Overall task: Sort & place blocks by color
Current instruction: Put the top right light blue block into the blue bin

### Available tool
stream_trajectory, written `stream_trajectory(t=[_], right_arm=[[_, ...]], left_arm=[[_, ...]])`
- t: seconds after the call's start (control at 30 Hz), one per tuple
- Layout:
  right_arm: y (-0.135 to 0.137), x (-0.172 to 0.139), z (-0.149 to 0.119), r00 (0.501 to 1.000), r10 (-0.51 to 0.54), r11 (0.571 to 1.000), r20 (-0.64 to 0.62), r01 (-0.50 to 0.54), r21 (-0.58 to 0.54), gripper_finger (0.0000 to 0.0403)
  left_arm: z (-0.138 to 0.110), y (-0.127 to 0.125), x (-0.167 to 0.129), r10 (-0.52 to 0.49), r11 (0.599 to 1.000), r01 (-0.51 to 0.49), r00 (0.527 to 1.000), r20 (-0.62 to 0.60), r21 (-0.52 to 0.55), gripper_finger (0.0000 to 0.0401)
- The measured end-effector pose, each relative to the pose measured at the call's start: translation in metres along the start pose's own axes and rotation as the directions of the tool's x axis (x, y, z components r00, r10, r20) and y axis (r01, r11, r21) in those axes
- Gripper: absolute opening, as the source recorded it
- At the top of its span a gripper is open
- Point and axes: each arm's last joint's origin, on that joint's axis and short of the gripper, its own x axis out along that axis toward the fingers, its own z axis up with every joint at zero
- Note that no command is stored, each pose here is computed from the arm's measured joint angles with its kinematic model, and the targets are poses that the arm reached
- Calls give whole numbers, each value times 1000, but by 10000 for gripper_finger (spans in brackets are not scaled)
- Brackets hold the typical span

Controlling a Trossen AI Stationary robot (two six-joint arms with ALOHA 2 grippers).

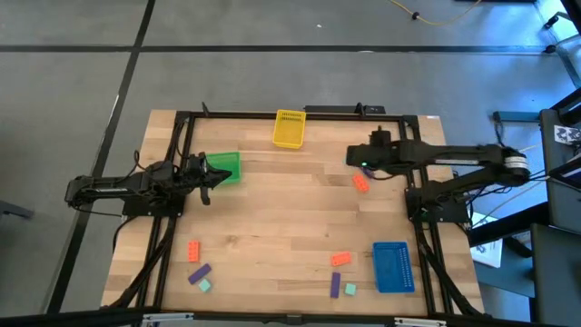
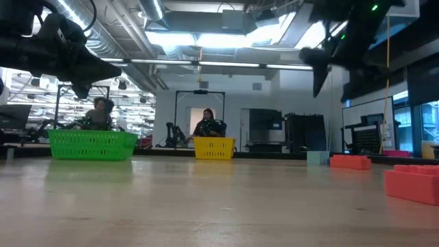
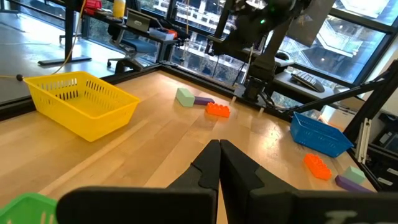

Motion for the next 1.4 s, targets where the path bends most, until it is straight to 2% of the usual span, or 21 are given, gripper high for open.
stream_trajectory(t=[0.23,0.4,0.53,0.83,1.0,1.4], right_arm=[[24,50,-12,993,-80,971,-84,97,220,326],[24,83,-18,969,-205,913,-136,240,331,326],[26,100,-15,964,-220,884,-151,262,387,326],[33,121,5,953,-260,864,-156,302,402,326],[30,135,2,931,-287,846,-226,357,396,326],[29,148,3,928,-305,825,-212,369,427,324]], left_arm=[[0,0,0,0,1000,0,1000,0,0,0],[0,0,0,0,1000,0,1000,0,0,0],[0,0,0,0,1000,0,1000,0,0,0],[0,0,0,1,1000,-1,1000,0,0,0],[0,0,0,0,1000,0,1000,0,0,0],[0,0,0,0,1000,0,1000,0,0,0]])
